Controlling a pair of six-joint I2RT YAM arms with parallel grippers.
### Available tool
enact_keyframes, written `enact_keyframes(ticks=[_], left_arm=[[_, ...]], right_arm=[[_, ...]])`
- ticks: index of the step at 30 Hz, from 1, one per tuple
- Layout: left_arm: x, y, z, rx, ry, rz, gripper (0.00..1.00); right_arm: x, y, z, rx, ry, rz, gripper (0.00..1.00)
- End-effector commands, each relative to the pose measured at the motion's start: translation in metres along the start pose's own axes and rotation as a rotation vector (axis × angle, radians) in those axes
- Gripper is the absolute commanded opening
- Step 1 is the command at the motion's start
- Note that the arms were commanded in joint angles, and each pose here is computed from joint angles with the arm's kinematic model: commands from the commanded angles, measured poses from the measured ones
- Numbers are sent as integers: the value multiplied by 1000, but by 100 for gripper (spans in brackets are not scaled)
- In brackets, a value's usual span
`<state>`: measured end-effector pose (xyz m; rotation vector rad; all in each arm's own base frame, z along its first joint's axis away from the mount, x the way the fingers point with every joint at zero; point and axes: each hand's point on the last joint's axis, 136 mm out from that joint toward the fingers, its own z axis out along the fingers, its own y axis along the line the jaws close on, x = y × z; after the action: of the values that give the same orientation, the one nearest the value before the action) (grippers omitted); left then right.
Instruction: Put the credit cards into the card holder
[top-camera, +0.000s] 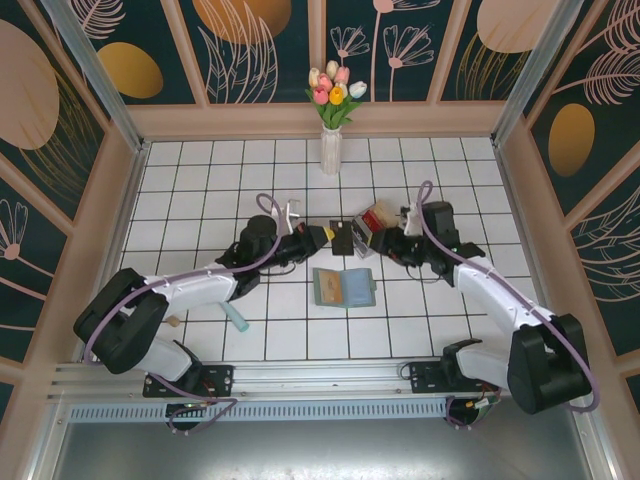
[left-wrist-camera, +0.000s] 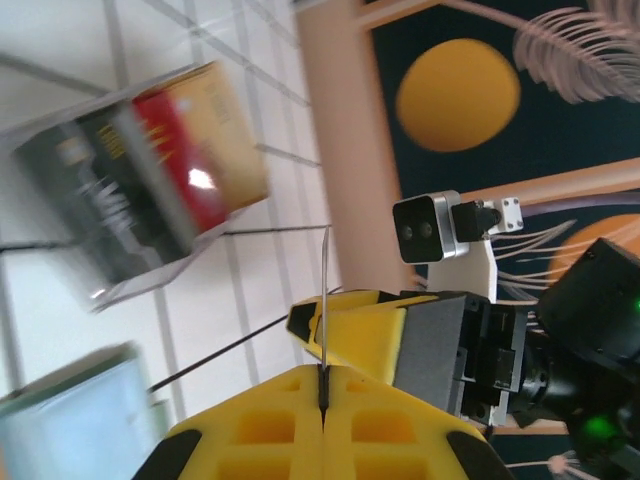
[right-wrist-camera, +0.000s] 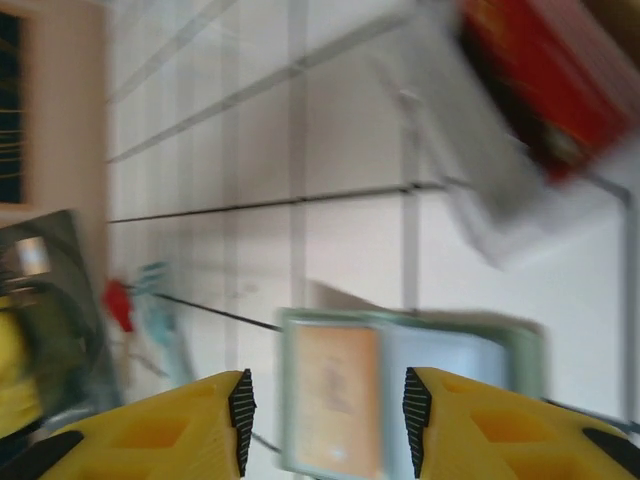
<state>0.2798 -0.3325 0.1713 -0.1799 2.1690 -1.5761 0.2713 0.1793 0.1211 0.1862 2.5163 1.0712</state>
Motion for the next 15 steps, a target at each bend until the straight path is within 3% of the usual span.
enact_keyframes(ticks=[1, 7, 15], left_arm=[[24, 39, 5, -149, 15, 12, 0], [51, 76, 6, -281, 15, -4, 0], [69, 88, 3, -296, 10, 2, 0]], right_arm=[[20, -46, 6, 142, 10, 47, 45], [39, -60, 16, 127, 33, 89, 45], [46, -66, 27, 113, 57, 86, 43]])
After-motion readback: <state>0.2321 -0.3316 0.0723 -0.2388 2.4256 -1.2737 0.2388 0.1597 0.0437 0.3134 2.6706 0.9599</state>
